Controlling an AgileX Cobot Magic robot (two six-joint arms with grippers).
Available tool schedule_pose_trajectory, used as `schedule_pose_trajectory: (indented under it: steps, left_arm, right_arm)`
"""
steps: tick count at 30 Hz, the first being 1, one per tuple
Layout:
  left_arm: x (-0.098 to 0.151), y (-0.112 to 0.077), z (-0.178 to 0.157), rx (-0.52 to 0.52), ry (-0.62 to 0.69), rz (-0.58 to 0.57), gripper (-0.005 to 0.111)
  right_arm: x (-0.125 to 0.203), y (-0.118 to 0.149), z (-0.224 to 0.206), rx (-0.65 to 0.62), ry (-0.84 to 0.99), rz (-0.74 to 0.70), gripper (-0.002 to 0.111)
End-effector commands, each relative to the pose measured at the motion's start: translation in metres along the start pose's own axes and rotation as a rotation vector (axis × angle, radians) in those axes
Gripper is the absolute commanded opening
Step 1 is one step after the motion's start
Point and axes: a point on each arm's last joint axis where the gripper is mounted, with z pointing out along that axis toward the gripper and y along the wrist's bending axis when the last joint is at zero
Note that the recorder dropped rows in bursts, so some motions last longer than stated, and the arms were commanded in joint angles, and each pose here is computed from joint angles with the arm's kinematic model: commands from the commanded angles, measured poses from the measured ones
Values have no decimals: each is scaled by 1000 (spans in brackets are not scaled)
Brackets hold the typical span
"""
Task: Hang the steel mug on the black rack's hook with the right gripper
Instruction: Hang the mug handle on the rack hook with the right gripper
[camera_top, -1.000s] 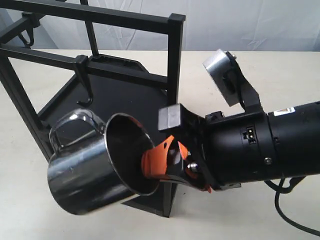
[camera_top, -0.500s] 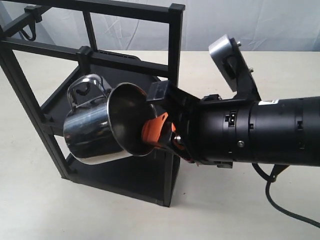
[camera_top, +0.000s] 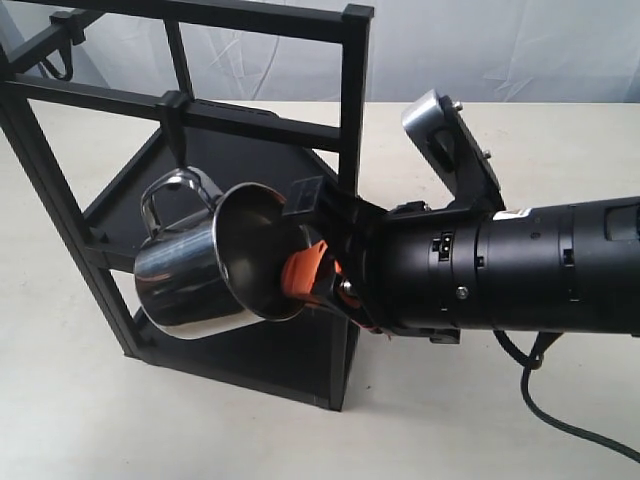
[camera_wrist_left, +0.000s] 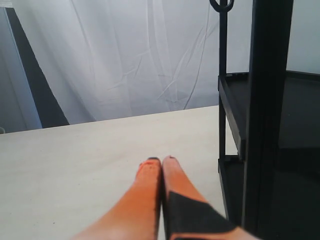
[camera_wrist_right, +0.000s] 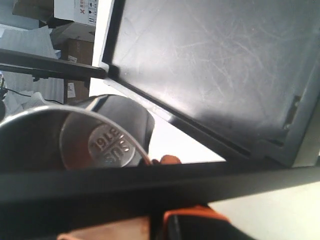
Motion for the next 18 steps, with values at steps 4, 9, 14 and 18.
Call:
schedule_pose_trajectory:
  steps: [4,9,14,18]
  left_arm:
    - [-1,0,0,4,-10,0,2]
    - [-1,0,0,4,-10,0,2]
    - [-1,0,0,4,-10,0,2]
    - [-1,0,0,4,-10,0,2]
  right_arm:
    - [-3,-1,0,17,-32,-36,-1]
    - [-3,-1,0,16,-28,-36,-1]
    - [-2,-1,0,13,-16,-36,-1]
    - [-2,-1,0,13,-14,-33,16]
